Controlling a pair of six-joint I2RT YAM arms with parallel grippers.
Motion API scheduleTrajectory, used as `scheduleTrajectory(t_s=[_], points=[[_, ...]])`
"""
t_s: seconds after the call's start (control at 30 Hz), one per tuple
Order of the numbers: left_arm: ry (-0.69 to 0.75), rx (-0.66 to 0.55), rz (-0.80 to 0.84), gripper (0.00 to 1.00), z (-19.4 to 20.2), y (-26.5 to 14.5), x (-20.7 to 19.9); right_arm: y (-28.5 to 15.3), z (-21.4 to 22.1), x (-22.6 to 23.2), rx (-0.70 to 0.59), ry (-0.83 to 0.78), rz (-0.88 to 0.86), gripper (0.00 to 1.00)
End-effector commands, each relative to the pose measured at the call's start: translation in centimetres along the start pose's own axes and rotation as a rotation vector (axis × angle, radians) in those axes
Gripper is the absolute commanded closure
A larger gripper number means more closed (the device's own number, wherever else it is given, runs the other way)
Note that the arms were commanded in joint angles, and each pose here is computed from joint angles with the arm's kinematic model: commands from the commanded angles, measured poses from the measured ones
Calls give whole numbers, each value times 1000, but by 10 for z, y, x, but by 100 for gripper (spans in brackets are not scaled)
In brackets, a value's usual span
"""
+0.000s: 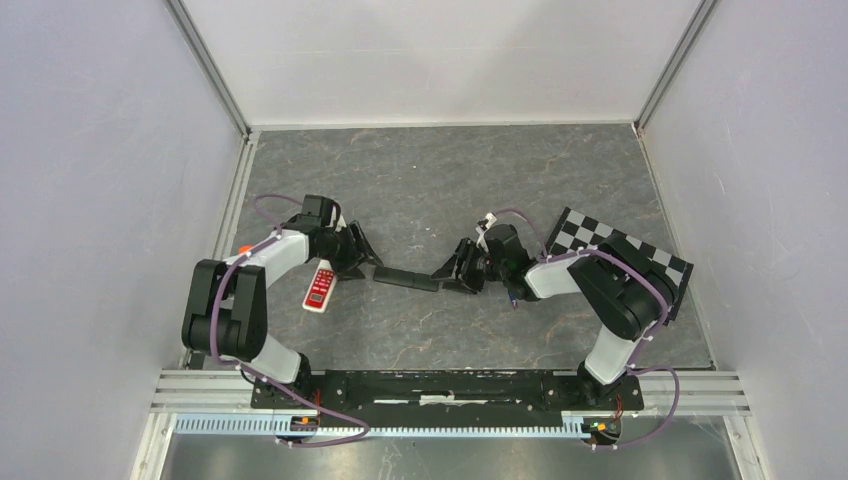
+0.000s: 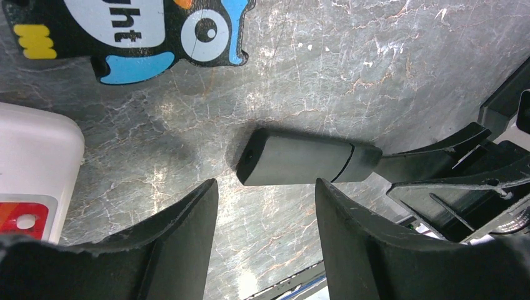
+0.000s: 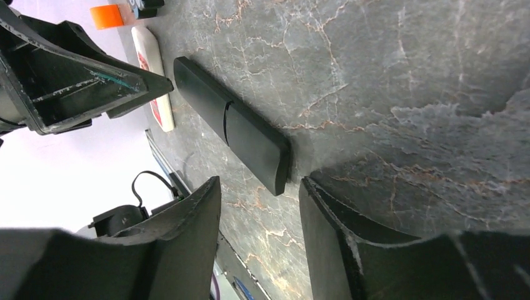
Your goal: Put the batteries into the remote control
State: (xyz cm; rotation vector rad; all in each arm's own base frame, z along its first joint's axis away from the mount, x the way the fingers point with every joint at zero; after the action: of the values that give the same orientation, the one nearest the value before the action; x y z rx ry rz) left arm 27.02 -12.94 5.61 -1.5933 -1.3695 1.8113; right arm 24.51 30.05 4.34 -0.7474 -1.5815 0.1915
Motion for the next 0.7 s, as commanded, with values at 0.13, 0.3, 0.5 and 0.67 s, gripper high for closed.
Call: scheduleTrajectory(t_s=[0.13,0.3,0.5,0.67], points=[[33,-4,-24,35,-13,6,-1,7,-18,8,-51,-116,54,46],[37,7,-45,37,-10,11,2,12,-13,1,-28,-140,98,61],[60,18,-60,38,-9,16,2,9,-13,-6,-35,-175,161,63],[65,50,-68,43,-1,21,4,8,-14,-5,-41,-192,173,62]])
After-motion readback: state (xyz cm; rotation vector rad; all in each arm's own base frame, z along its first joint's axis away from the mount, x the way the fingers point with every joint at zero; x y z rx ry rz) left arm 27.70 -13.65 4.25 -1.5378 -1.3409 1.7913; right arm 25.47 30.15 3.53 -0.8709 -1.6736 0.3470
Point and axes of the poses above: each gripper's point midway between its finger pads, its own y axis out along the fingers, its own x axis along the line the jaws close on, z = x × y, the point moved 2 cm from there along -y, back along the fingers, and after that the axes turned 2 degrees about -y, right-handed, at the moved point
